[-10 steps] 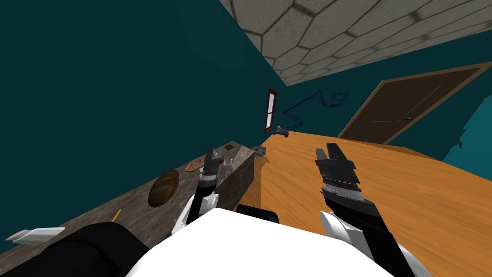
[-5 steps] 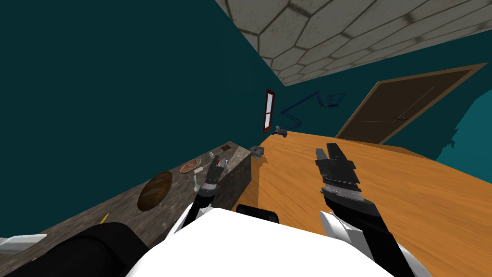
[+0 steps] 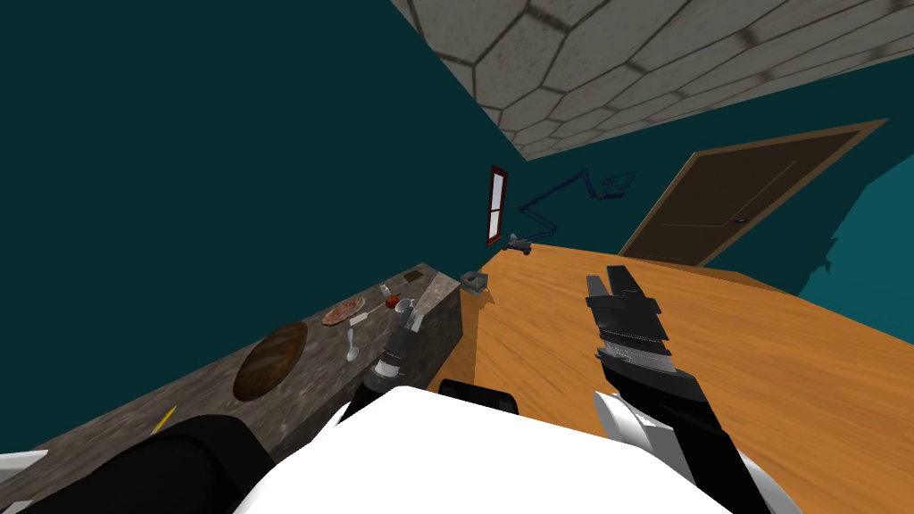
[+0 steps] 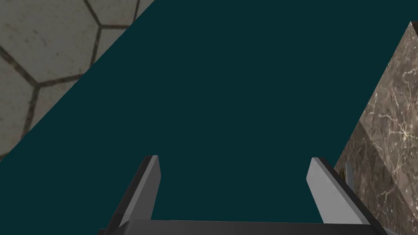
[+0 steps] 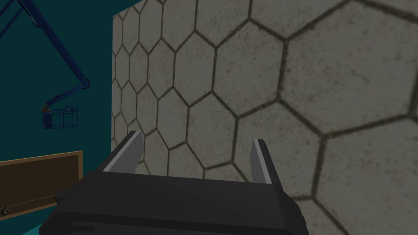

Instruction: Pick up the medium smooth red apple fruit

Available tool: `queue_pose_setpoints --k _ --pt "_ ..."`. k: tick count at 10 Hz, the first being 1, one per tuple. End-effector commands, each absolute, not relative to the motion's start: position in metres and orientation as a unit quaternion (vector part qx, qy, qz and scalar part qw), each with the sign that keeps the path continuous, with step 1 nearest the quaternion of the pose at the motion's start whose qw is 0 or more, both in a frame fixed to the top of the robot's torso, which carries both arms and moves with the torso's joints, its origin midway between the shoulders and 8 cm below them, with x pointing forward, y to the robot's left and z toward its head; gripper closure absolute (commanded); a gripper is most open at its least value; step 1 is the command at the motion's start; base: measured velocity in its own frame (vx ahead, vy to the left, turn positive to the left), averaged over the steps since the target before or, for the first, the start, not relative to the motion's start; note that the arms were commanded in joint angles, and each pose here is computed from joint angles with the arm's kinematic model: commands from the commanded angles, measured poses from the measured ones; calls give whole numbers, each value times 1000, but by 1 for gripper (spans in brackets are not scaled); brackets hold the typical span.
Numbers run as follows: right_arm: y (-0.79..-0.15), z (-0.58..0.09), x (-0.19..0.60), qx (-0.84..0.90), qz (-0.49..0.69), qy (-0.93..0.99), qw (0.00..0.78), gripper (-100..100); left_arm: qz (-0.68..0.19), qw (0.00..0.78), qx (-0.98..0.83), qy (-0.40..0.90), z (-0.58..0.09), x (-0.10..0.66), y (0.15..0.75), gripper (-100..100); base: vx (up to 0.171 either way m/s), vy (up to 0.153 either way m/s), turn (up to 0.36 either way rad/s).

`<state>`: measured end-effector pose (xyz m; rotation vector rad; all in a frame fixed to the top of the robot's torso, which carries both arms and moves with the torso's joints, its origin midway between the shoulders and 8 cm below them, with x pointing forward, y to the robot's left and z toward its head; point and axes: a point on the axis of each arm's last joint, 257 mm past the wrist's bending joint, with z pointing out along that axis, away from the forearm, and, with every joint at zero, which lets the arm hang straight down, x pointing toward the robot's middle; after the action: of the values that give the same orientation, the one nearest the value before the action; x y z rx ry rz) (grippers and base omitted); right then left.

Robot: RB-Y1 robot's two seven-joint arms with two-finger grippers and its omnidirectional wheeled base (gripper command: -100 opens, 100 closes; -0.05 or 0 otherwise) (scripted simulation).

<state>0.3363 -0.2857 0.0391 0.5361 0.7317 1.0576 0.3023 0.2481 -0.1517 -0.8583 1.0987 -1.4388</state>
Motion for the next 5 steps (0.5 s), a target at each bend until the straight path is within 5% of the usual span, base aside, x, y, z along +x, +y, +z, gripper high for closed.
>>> queue_pose_setpoints --k 1,5 --pt "-286 39 336 247 487 337 767 0 -602 522 -370 477 -166 297 247 -100 24 -65 -8" --pt "-286 39 336 247 487 337 767 0 -585 454 -418 526 -224 261 243 -100 30 -91 -19"
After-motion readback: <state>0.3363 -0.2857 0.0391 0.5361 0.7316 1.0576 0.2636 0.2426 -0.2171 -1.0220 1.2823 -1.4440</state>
